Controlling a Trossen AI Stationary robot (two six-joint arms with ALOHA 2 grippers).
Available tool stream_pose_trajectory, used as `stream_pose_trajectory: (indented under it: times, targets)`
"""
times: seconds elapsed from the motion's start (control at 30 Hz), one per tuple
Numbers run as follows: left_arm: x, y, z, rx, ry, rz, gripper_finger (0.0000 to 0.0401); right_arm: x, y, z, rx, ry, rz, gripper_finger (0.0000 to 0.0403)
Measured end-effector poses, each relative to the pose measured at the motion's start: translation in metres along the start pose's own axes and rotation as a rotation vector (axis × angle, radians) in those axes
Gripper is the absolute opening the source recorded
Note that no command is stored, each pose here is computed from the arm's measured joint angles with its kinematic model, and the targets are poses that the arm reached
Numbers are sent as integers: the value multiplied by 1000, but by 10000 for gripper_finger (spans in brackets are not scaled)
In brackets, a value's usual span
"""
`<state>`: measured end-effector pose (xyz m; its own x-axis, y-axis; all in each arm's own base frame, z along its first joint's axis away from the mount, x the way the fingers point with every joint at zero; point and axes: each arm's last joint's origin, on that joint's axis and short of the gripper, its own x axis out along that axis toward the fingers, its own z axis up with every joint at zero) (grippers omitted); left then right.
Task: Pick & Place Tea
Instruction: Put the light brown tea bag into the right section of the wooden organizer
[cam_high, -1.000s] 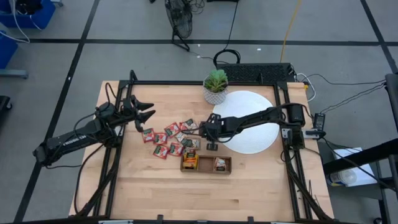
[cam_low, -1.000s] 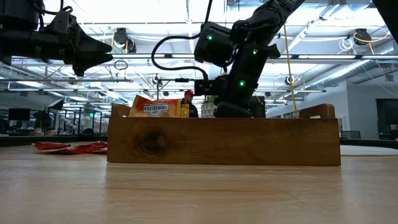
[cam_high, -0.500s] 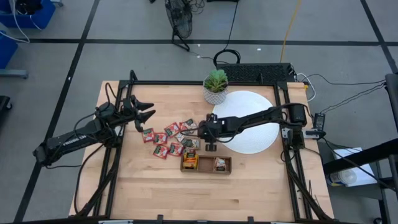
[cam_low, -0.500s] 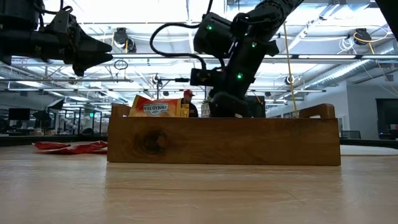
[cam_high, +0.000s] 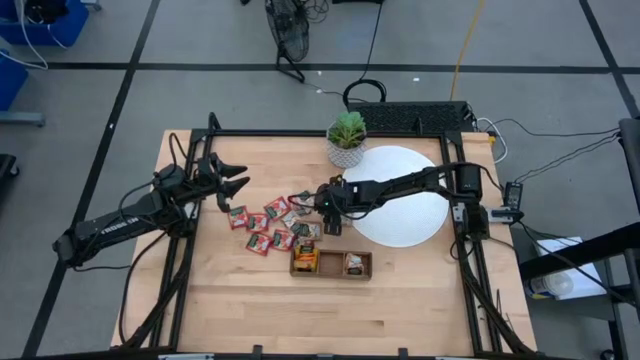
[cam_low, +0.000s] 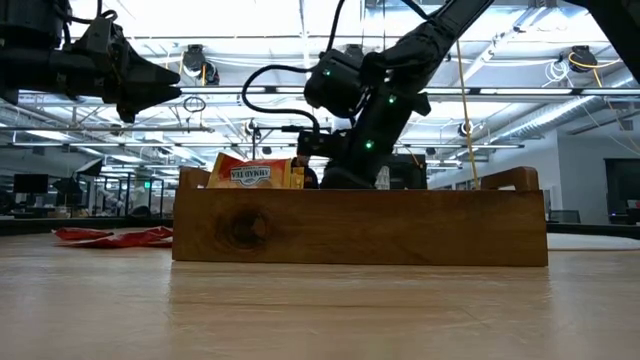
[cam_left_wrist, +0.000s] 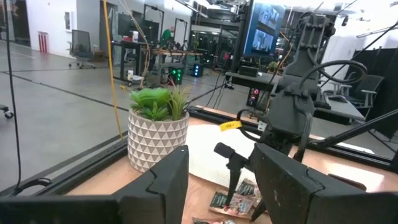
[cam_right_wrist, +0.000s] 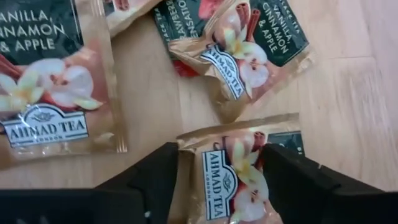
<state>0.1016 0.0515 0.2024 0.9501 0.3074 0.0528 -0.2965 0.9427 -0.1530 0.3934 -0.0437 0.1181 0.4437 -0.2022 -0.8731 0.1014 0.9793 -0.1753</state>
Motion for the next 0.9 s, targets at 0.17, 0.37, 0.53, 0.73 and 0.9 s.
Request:
stream_pose_trajectory:
  times: [0.17,0.37,0.53,0.73,0.9]
  targets:
    - [0,0,0,0,-1,0,182,0,1,-1,8,5,5,128]
    - [0,0,0,0,0,0,182,0,1,-2,-13,16,4,13]
    - [0,0,0,0,-1,0,182,-9,8,0,-79,10,-94,5]
    - [0,0,0,0,0,0,182,-68,21,11,-116,-57,-265,2]
    - [0,0,0,0,0,0,182,-128,55,10,-47,-160,-242,1]
